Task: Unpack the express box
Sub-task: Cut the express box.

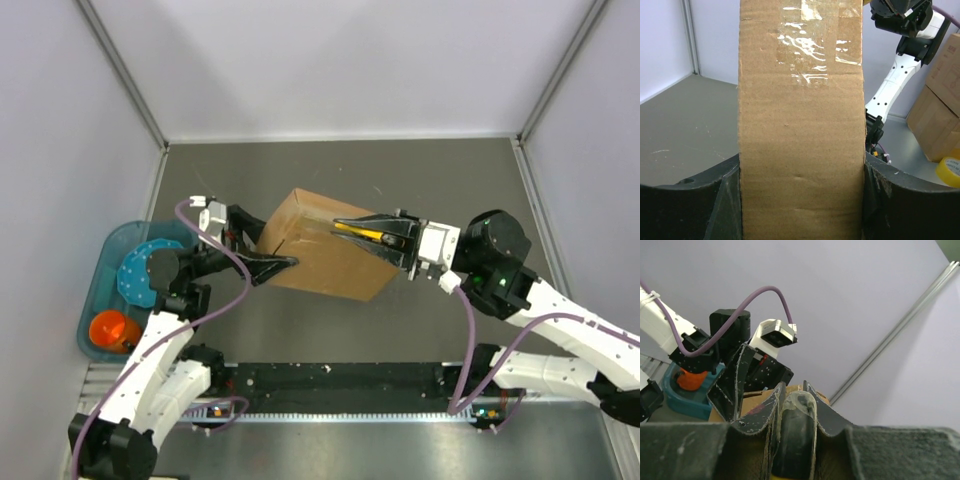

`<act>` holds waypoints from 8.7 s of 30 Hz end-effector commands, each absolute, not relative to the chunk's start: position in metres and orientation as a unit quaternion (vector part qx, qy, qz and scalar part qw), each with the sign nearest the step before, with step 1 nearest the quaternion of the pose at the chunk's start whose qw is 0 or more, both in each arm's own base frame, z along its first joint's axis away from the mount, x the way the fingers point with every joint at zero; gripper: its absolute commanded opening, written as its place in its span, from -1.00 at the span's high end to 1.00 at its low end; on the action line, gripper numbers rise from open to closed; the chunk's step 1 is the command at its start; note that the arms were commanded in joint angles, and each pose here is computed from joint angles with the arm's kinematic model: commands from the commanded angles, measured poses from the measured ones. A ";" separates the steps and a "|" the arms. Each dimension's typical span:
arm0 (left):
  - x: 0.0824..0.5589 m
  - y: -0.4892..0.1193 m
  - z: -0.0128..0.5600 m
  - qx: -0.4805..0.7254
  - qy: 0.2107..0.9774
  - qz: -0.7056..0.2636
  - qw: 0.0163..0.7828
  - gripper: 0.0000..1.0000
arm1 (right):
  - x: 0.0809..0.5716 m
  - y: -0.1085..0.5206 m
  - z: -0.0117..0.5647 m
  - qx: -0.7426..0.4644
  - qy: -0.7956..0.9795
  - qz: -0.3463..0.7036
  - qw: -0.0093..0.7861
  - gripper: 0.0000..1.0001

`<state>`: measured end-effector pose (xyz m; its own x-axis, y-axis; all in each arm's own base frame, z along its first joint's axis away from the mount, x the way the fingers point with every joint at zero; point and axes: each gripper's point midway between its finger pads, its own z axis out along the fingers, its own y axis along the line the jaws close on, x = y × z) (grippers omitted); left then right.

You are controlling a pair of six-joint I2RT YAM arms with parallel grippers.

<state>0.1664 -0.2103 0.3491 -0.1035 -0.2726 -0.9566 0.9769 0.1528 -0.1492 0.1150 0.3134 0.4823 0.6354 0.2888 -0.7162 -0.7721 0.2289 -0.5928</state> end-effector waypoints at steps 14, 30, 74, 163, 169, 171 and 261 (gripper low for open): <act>0.165 -0.204 0.404 0.336 0.452 -0.536 0.629 1.00 | 0.104 0.315 0.524 -0.472 0.164 0.357 0.789 1.00; 0.165 -0.204 0.402 0.328 0.460 -0.542 0.622 1.00 | 0.103 0.322 0.536 -0.469 0.137 0.354 0.797 1.00; 0.164 -0.204 0.403 0.327 0.461 -0.542 0.623 1.00 | 0.105 0.321 0.542 -0.467 0.137 0.344 0.803 1.00; 0.148 -0.200 0.471 0.308 0.435 -0.576 0.620 1.00 | 0.184 0.340 0.388 -0.488 0.391 0.303 0.720 1.00; 0.154 -0.197 0.474 0.293 0.439 -0.574 0.626 1.00 | 0.190 0.332 0.372 -0.485 0.409 0.281 0.721 1.00; 0.159 -0.197 0.473 0.286 0.445 -0.574 0.625 1.00 | 0.192 0.330 0.363 -0.484 0.418 0.276 0.717 1.00; 0.259 -0.171 0.305 0.273 0.659 -0.410 0.568 1.00 | 0.188 0.356 0.127 -0.327 0.572 0.426 0.620 1.00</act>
